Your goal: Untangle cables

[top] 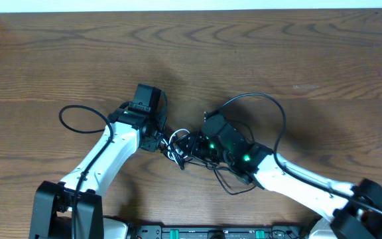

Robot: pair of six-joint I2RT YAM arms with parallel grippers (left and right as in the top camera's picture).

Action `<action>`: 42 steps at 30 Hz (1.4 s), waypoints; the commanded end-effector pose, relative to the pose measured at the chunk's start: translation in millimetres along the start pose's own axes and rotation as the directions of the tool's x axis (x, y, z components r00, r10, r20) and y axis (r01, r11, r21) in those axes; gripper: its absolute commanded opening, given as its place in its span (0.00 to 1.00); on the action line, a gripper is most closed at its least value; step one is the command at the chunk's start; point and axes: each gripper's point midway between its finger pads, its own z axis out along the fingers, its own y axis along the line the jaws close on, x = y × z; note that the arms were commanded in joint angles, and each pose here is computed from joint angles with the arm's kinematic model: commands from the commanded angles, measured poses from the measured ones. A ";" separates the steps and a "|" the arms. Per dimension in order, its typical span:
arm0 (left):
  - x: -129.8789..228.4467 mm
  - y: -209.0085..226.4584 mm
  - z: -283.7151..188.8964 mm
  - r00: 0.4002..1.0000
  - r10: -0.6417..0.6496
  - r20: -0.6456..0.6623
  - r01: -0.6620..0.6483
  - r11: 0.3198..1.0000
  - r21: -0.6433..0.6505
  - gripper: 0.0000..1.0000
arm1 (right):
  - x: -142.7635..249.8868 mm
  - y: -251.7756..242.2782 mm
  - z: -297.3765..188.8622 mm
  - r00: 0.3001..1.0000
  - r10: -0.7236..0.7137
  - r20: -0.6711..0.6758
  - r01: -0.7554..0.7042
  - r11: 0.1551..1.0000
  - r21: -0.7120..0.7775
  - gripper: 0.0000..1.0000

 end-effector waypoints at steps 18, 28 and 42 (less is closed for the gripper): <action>-5.2 6.9 -2.6 0.994 0.104 0.019 -0.103 0.994 -0.035 0.08 | -28.7 38.7 -0.3 0.988 0.112 0.101 -0.094 0.981 -0.172 0.37; 3.5 6.3 -2.7 0.968 0.248 -0.035 -0.249 0.968 -0.021 0.08 | -55.3 -1.4 25.0 0.968 0.101 0.230 -0.088 0.994 -0.067 0.01; 3.5 6.0 -2.6 0.968 0.248 -0.035 -0.249 0.968 -0.020 0.22 | -14.0 100.0 -42.9 0.715 -0.640 0.283 0.699 0.667 -0.257 0.01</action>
